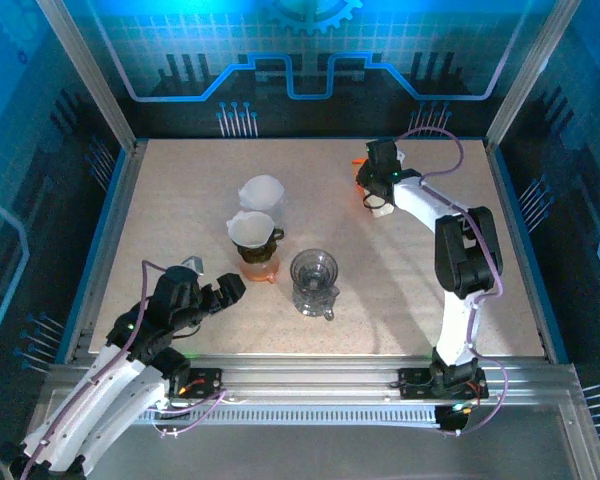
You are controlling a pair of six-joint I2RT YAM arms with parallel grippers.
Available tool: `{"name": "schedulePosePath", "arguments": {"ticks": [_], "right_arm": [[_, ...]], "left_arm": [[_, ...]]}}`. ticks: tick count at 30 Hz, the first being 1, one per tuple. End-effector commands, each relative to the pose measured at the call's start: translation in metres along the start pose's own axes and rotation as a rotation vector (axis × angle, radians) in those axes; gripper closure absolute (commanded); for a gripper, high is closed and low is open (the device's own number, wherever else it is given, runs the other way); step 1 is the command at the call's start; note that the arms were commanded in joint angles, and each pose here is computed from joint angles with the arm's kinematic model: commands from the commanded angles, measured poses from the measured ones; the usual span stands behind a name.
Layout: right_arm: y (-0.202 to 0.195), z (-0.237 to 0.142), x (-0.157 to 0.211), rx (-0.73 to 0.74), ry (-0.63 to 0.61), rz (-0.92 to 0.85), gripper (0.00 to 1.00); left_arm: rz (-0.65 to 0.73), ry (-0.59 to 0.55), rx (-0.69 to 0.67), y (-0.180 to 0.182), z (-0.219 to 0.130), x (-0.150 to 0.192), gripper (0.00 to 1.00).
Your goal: Place the coffee filter in the dripper
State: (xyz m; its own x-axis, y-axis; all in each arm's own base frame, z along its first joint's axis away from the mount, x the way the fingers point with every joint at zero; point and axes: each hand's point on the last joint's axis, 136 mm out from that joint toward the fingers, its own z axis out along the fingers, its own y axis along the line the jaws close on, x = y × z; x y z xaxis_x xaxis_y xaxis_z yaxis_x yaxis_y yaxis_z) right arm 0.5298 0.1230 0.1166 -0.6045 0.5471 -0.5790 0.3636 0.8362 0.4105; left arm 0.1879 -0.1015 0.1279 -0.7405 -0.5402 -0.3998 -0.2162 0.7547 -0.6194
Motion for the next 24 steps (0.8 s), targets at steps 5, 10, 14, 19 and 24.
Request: {"name": "schedulePosePath", "arguments": {"ticks": [5, 10, 14, 19, 24], "right_arm": [[-0.003, 0.009, -0.003, 0.02, 0.011, 0.02, 0.87], [-0.002, 0.005, -0.009, 0.02, -0.003, -0.01, 1.0], [0.005, -0.01, -0.021, -0.006, -0.043, -0.056, 1.0], [0.01, -0.039, -0.033, -0.035, -0.082, -0.115, 1.0], [0.009, -0.072, -0.039, -0.06, -0.1, -0.144, 1.0]], "left_arm": [[0.001, 0.004, 0.007, -0.002, -0.001, -0.001, 0.01], [-0.003, 0.007, 0.005, -0.001, 0.0, 0.0, 0.01], [-0.003, 0.006, 0.005, -0.001, 0.0, -0.001, 0.01], [0.001, 0.007, 0.005, -0.001, 0.0, 0.0, 0.01], [0.003, 0.002, 0.01, -0.003, -0.002, -0.002, 0.01]]}}
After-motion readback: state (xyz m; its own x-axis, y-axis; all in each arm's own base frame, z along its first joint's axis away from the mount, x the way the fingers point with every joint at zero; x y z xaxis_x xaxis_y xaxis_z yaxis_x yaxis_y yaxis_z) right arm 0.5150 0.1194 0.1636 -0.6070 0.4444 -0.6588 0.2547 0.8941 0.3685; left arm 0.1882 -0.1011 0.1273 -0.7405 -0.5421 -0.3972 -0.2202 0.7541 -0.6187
